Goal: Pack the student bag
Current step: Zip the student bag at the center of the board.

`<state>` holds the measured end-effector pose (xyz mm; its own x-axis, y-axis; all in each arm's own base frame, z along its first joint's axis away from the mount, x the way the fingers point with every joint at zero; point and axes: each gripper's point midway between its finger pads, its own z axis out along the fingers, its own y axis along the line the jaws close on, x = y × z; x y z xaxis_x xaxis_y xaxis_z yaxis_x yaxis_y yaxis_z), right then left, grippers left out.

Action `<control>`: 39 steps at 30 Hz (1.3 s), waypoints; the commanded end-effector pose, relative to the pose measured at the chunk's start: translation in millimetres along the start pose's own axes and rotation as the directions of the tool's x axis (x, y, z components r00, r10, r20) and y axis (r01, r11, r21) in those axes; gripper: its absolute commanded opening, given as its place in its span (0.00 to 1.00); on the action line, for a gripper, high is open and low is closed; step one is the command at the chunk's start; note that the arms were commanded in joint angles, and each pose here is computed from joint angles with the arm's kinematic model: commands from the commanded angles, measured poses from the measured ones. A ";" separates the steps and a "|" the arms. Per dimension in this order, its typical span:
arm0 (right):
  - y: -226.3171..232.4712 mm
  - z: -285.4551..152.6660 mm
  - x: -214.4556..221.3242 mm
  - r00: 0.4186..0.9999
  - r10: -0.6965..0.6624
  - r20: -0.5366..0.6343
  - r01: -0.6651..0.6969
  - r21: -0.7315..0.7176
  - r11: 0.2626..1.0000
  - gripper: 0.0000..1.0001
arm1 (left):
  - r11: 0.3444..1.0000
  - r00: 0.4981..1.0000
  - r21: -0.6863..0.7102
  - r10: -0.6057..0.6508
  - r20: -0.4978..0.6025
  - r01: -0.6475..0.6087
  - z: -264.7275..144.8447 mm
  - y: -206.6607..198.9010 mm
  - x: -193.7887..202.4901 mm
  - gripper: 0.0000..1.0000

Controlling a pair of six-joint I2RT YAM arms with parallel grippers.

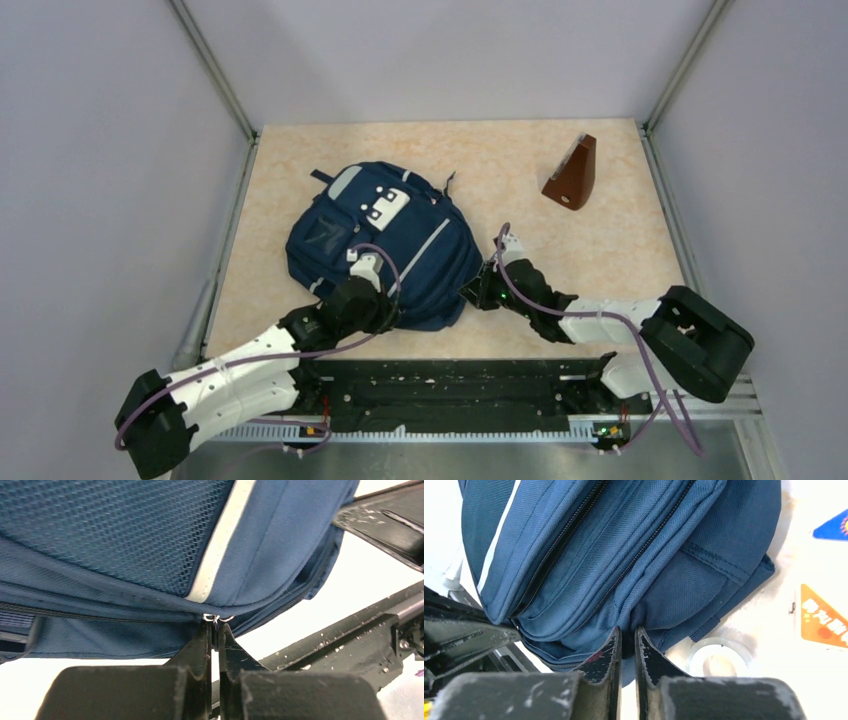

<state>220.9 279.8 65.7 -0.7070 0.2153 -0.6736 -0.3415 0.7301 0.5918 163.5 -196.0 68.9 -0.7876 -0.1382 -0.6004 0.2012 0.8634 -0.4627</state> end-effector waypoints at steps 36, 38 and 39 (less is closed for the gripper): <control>35.8 4.8 -18.6 0.985 -0.112 0.128 0.106 0.048 0.993 0.41 | 0.997 0.994 0.080 -0.022 0.106 0.013 4.8 -65.9 -55.6 0.51; 33.2 -5.5 -28.2 0.977 -0.155 0.146 0.145 0.077 0.986 0.50 | 0.998 0.990 0.064 -0.009 0.140 0.000 -3.7 -58.8 -60.1 0.60; 31.4 -11.1 -32.8 0.972 -0.176 0.155 0.163 0.092 0.982 0.53 | 0.999 0.989 0.051 0.002 0.150 -0.009 -8.7 -54.8 -61.8 0.64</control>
<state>222.3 296.4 77.7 -0.6113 0.2165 -0.7612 -0.3501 0.7886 0.5055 181.5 -250.9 110.5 -0.7782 -0.1628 -0.6065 0.2468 0.8088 -0.5337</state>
